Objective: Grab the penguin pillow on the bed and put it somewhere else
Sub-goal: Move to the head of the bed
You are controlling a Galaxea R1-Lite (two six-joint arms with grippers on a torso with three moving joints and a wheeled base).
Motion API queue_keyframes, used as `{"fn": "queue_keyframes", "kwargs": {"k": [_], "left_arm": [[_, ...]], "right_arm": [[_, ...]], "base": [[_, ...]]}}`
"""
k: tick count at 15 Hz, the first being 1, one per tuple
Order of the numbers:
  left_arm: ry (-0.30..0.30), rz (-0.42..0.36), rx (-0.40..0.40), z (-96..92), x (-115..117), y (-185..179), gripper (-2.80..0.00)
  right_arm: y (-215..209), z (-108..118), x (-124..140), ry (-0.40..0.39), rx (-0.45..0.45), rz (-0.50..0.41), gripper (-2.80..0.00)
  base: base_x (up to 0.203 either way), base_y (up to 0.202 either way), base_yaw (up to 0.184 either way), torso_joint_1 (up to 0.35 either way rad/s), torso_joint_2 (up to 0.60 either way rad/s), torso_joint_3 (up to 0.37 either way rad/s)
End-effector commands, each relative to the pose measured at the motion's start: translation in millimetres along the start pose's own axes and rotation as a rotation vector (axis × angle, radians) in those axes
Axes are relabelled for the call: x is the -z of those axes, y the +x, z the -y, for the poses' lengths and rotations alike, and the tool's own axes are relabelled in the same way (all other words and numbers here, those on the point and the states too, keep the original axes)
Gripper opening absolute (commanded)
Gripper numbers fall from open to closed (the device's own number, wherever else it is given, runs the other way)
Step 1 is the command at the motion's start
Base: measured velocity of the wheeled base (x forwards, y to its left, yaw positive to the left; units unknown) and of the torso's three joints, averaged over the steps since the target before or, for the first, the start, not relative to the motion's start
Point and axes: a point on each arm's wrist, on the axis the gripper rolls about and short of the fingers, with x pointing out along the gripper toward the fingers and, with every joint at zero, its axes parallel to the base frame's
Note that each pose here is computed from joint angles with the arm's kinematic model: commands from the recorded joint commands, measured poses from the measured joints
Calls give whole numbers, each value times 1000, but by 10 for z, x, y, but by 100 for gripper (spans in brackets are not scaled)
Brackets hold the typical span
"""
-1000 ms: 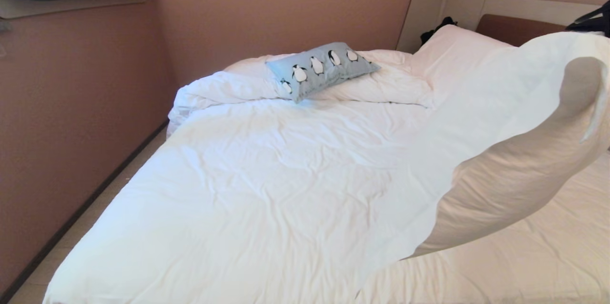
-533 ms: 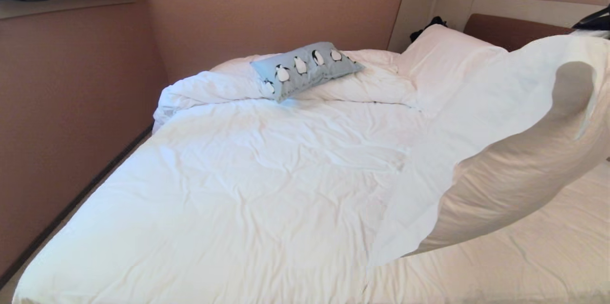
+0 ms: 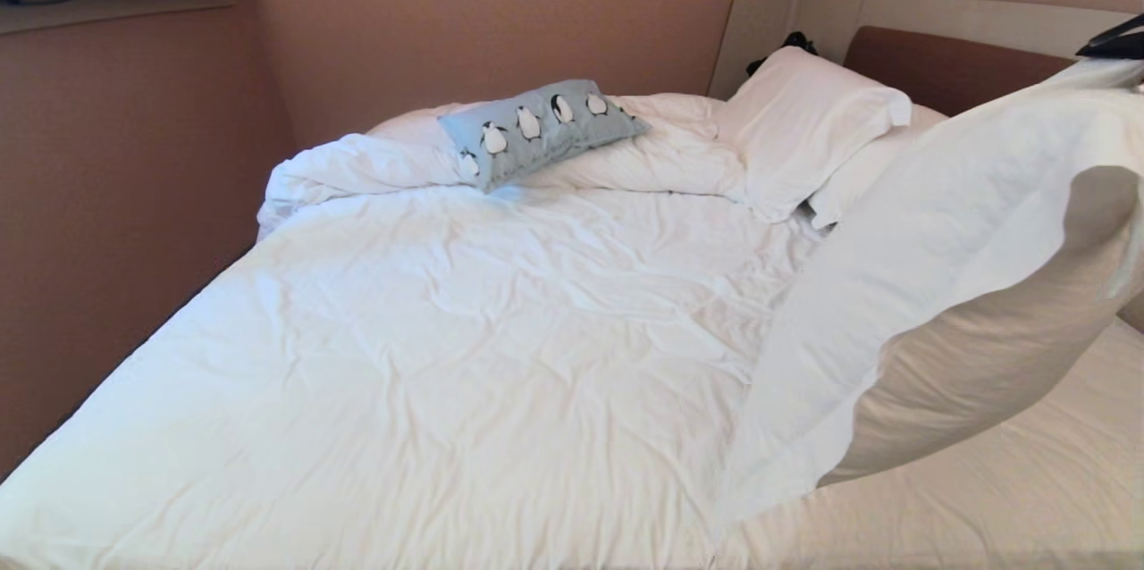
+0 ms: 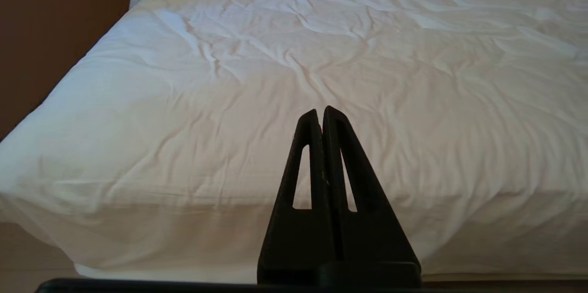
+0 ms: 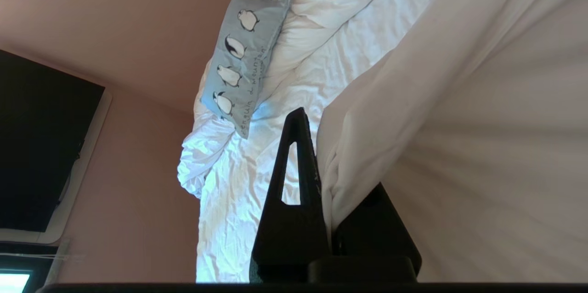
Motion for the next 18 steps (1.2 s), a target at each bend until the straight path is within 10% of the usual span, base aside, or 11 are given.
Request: {"fn": "queue_keyframes", "kwargs": {"k": [1,18], "left_arm": [[-1,0,-1,0,0,0,-280],[-1,0,-1,0,0,0,-280]], "right_arm": [[10,10,0,6,1,-3,-280],[6,26,-15,5,5,2,-280]], "base": [[0,-195,4,3,6,0],[0,-191,-1,2,2,2]]}}
